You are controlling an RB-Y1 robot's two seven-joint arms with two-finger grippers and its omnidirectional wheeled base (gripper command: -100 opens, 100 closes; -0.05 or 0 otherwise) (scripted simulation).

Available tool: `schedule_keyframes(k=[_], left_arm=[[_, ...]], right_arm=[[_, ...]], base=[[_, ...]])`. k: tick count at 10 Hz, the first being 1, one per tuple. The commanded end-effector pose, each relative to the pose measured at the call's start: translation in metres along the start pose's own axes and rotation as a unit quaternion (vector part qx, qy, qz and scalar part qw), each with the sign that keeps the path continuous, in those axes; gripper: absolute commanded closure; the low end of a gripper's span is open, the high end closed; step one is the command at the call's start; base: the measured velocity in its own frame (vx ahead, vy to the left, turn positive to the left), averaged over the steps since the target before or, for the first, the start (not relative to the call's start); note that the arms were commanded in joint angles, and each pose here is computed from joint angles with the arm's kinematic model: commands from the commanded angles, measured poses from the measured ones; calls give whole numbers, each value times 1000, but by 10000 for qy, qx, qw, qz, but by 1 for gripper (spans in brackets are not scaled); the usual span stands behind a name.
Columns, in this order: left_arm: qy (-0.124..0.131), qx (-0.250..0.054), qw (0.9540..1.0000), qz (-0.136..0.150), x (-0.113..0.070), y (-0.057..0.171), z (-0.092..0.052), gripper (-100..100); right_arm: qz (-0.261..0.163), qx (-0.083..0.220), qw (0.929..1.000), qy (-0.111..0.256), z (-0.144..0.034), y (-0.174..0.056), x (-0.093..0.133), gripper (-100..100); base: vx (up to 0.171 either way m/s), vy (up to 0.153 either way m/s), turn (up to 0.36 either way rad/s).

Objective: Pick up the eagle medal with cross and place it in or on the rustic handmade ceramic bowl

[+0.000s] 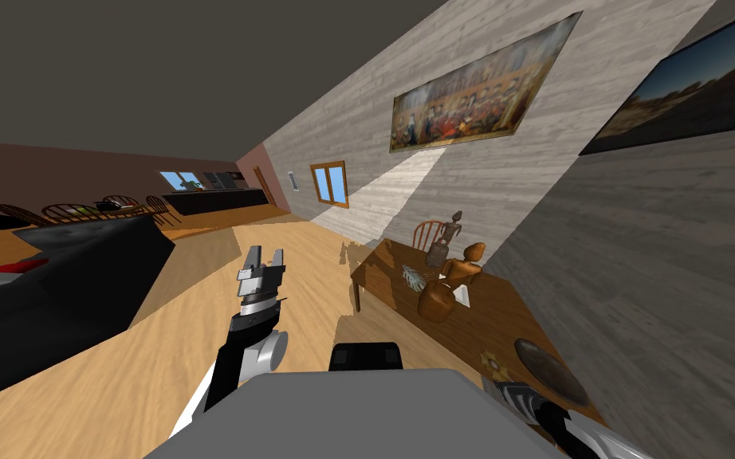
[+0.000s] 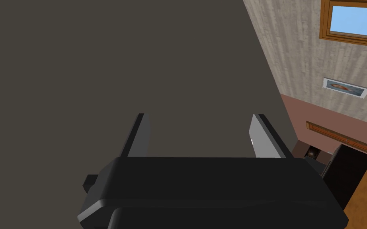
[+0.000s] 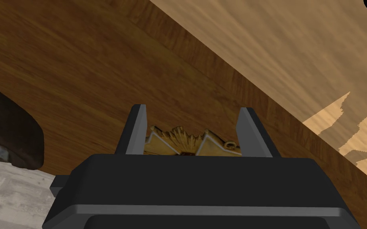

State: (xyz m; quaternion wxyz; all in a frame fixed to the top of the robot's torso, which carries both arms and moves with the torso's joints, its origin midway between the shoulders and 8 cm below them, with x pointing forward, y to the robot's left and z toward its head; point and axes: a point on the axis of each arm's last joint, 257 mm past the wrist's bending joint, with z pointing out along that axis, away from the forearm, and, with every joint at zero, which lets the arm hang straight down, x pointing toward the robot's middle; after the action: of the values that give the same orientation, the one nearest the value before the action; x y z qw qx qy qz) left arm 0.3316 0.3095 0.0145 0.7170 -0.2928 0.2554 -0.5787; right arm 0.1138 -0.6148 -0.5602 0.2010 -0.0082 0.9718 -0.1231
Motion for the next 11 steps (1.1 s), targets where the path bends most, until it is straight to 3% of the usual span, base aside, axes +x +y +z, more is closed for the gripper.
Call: schedule_keyframes(k=[1,2,3,6,7,8,9,11], left_arm=[[0,0,10000,0,0,0,0,0],[0,0,10000,0,0,0,0,0],[0,0,10000,0,0,0,0,0],[0,0,10000,0,0,0,0,0],[0,0,10000,0,0,0,0,0],[0,0,10000,0,0,0,0,0],[0,0,10000,0,0,0,0,0],[1,1,10000,0,0,0,0,0]], right_arm=[[0,0,10000,0,0,0,0,100],[0,0,10000,0,0,0,0,0],[-37,-21,10000,-16,-5,-10,0,100],[-83,-38,10000,-29,-14,-24,-1,100],[-74,-31,10000,-25,-11,-18,-1,100],[-71,-37,10000,-25,-12,-19,-1,0],[-56,-35,9998,194,-22,-27,24,100],[-34,-22,9997,233,-25,-33,28,100]], base=[[0,0,0],[0,0,0],[19,52,-56],[10,68,-43],[1,35,-25],[-1,7,1],[-88,-37,123],[-124,-80,56]])
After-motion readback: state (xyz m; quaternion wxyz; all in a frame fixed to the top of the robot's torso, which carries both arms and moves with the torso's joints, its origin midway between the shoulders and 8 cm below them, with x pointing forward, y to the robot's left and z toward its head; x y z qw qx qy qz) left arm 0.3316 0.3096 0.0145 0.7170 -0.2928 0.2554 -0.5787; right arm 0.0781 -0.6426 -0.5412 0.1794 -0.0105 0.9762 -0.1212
